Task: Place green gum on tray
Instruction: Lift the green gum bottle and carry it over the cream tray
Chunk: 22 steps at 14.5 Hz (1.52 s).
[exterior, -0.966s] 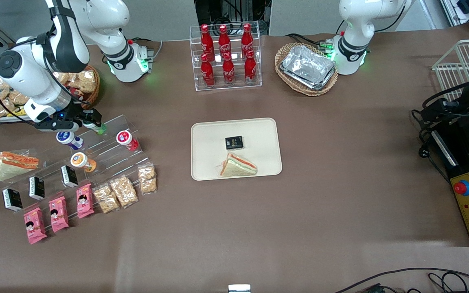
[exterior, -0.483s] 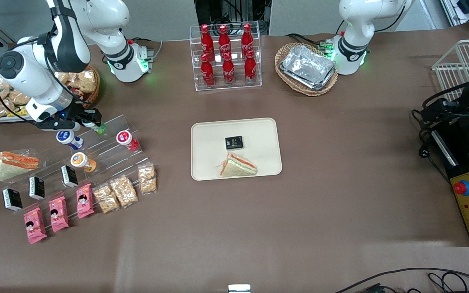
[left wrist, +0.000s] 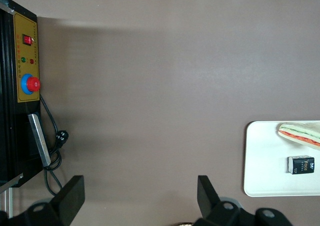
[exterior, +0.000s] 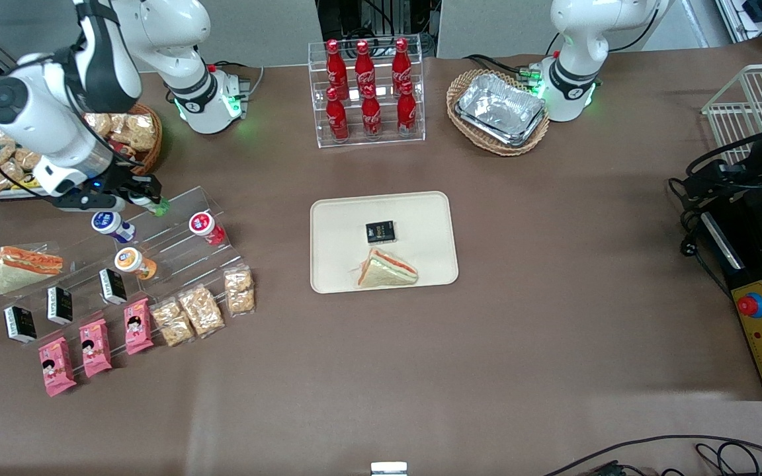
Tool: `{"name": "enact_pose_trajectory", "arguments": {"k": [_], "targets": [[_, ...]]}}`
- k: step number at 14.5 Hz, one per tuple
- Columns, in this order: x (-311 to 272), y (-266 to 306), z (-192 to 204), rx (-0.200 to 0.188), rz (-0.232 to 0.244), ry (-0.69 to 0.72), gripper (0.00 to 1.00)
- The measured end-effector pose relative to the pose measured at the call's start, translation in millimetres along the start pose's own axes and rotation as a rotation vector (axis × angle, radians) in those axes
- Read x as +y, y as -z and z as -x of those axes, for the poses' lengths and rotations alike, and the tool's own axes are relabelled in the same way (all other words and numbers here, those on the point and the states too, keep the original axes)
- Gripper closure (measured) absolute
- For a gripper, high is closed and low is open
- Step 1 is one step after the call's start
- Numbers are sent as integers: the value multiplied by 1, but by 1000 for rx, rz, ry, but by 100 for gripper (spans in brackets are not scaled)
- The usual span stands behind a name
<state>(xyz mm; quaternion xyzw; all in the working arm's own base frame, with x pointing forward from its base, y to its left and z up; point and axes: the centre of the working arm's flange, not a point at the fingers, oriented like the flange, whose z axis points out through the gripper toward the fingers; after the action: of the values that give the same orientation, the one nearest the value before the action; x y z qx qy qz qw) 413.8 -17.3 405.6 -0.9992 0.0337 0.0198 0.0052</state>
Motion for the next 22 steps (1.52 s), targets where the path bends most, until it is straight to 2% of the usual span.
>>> {"name": "enact_pose_trajectory", "arguments": {"k": [7, 10, 13, 17, 22], "targets": [[1, 161, -37, -5, 7, -7, 41], [-31, 199, -59, -14, -7, -1, 41], [-101, 201, -73, -29, -6, -40, 41], [-209, 179, -61, -71, -30, -67, 41], [-312, 107, -59, -60, -21, -85, 41]]}}
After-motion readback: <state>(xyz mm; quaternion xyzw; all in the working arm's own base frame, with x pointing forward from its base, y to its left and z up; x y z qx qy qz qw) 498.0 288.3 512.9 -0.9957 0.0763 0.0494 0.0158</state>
